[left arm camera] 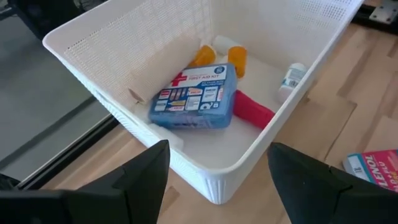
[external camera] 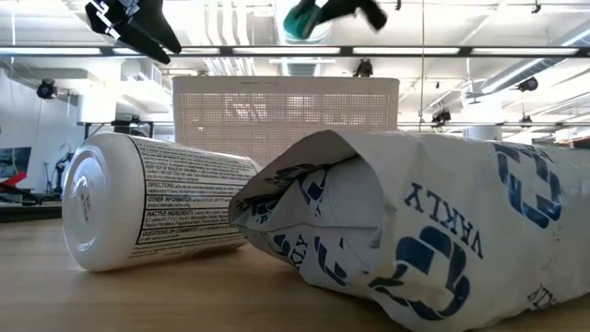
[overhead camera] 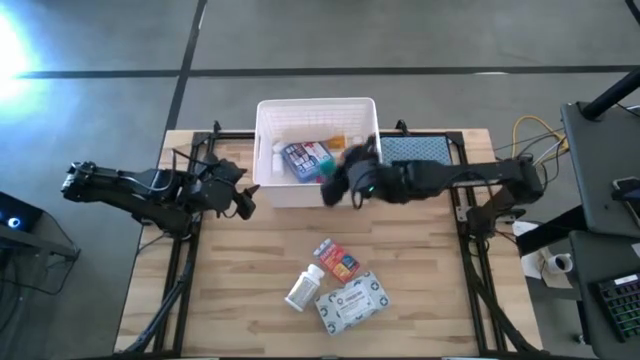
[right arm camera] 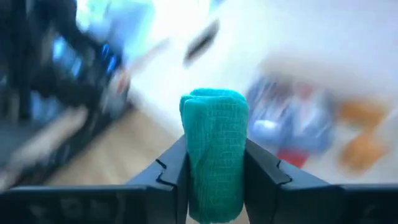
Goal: Pick & place medical supplies in basket/bin
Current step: Put the green bandage into the white bin, then put the white and red medicine bottle into the white bin
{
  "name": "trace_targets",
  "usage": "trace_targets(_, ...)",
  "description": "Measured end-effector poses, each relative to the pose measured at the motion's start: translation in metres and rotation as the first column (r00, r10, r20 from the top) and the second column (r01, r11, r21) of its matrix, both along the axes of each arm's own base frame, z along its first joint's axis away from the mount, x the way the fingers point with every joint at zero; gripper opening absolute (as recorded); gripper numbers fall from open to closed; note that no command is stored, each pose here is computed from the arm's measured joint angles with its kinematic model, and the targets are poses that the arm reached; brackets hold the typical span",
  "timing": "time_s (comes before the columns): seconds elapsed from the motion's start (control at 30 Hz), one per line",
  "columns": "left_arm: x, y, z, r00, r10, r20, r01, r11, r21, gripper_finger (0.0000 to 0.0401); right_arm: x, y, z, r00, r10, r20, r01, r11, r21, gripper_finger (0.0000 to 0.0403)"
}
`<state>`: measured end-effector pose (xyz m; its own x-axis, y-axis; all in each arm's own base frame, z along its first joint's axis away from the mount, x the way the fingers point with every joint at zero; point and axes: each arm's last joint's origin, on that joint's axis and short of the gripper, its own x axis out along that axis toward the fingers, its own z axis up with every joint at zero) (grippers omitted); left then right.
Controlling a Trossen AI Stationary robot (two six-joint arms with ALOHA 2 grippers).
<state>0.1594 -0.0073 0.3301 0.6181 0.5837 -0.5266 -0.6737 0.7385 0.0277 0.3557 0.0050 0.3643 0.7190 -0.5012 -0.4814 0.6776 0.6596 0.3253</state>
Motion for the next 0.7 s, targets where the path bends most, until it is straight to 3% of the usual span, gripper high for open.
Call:
trace_targets(0.1,0.001,0.000,0.001,1.000,0.000,0.013,0.000,1.000,-0.002,0.0251,-0.009,-0.014,0.023,0.987,-0.146,0.069,0.152,0.985,-0.078,0.0115)
trace_targets(0.17,0.001,0.000,0.001,1.000,-0.004,0.016,0.004,1.000,0.001,0.0251,-0.011,-0.031,0.032,0.981,-0.178,0.082,0.185,0.980,-0.078,0.0126)
trace_targets(0.33,0.002,0.000,0.002,1.000,-0.009,0.015,0.009,1.000,0.007,0.0251,0.001,-0.080,0.019,0.997,-0.074,0.001,0.073,0.994,0.082,0.0164)
trace_targets(0.47,0.002,-0.002,0.001,0.999,-0.051,0.011,0.052,0.998,-0.039,0.0251,0.013,-0.099,0.012,0.999,0.022,0.031,-0.029,0.966,0.256,0.0201)
trace_targets(0.7,0.003,-0.007,-0.001,0.992,-0.119,0.043,0.126,0.973,-0.196,0.0251,0.016,-0.103,0.021,0.997,-0.004,0.074,-0.017,0.961,0.274,0.0248)
